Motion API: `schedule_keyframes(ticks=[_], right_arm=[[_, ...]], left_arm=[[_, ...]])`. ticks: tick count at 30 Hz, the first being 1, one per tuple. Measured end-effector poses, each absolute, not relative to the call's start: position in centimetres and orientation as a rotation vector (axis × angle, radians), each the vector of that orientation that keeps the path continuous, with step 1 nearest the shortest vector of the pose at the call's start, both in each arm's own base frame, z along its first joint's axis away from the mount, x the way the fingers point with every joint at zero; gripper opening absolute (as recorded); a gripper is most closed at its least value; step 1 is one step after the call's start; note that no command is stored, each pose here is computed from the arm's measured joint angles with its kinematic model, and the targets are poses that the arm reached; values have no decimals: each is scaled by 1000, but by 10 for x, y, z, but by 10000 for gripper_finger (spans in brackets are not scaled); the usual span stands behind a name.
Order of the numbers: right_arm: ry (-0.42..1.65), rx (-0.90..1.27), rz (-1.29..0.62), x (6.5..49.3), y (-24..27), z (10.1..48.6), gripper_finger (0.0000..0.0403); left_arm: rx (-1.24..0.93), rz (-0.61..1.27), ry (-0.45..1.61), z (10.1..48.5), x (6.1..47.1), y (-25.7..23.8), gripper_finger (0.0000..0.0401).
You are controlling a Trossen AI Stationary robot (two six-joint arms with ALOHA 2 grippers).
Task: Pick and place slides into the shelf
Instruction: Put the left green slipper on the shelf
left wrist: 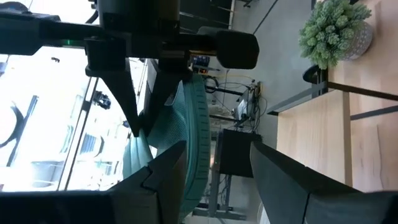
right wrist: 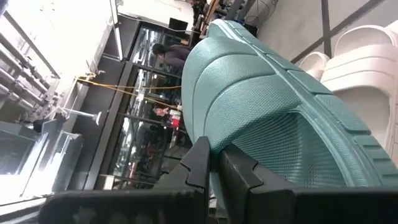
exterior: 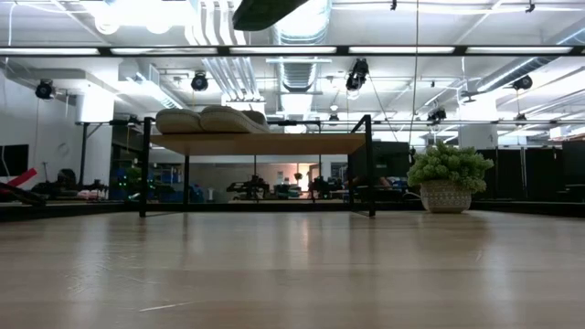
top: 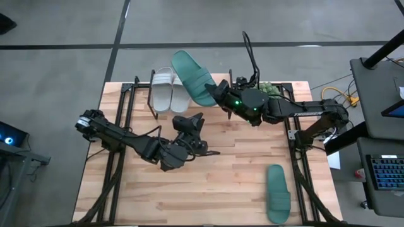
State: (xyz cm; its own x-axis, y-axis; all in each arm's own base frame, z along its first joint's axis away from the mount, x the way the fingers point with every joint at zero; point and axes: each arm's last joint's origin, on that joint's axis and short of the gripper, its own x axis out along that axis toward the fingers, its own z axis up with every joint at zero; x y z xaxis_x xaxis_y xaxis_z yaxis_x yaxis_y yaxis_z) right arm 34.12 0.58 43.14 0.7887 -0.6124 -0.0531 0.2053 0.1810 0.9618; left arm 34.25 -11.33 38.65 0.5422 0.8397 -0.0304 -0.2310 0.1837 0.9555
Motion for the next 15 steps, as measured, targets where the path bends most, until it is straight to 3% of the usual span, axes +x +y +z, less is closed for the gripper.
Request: schedule_keyframes(ticks=[15], right_arm=[[-372, 1277, -576, 342, 8, 432, 15]], left_arm=[[1179, 857, 701, 390, 344, -99, 163]])
